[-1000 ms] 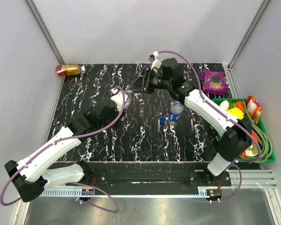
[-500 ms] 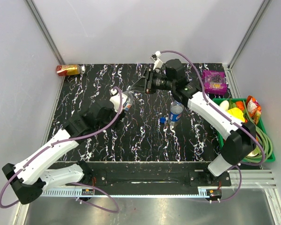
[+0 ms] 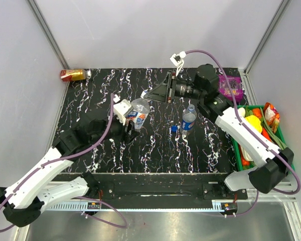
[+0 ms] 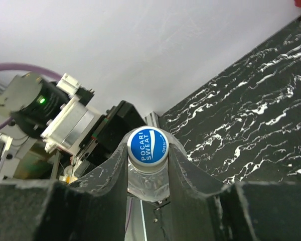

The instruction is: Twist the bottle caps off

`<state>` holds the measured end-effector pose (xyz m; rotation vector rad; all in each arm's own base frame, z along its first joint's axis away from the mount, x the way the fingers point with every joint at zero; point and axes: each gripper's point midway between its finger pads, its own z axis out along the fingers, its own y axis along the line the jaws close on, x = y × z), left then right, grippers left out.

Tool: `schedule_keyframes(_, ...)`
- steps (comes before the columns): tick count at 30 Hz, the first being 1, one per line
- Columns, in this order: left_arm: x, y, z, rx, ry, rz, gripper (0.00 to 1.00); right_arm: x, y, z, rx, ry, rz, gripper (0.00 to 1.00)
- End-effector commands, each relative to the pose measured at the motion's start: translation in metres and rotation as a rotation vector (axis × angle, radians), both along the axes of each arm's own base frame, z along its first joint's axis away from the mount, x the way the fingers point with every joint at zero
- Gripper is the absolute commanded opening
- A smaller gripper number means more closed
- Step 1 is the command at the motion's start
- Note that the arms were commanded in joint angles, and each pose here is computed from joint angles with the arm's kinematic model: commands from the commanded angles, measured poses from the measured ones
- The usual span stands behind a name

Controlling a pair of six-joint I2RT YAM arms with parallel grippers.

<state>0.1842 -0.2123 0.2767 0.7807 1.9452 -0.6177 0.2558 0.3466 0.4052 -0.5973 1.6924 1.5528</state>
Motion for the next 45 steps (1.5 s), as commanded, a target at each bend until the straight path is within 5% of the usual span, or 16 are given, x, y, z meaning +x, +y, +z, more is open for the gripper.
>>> schedule_keyframes(1,-0.032,-0.034,0.035,-0.174,-0.058,-0.256,0.00,-0.032,-0.007,0.036,0.071,-0.185,0.087,0.00)
schedule_keyframes(25,-0.117,-0.043,0.114,-0.599,0.054,-0.933,0.00,-0.104,-0.031,0.067,0.161,-0.474,0.371,0.00)
schedule_keyframes(36,-0.117,-0.042,0.111,-0.567,0.064,-0.941,0.00,-0.109,-0.032,0.070,0.178,-0.481,0.402,0.01)
schedule_keyframes(39,-0.107,-0.044,0.103,-0.539,0.067,-0.881,0.00,-0.106,-0.032,0.071,0.180,-0.475,0.384,0.09)
schedule_keyframes(45,-0.079,-0.043,0.083,-0.453,0.038,-0.699,0.00,-0.099,-0.030,0.071,0.184,-0.453,0.339,0.50)
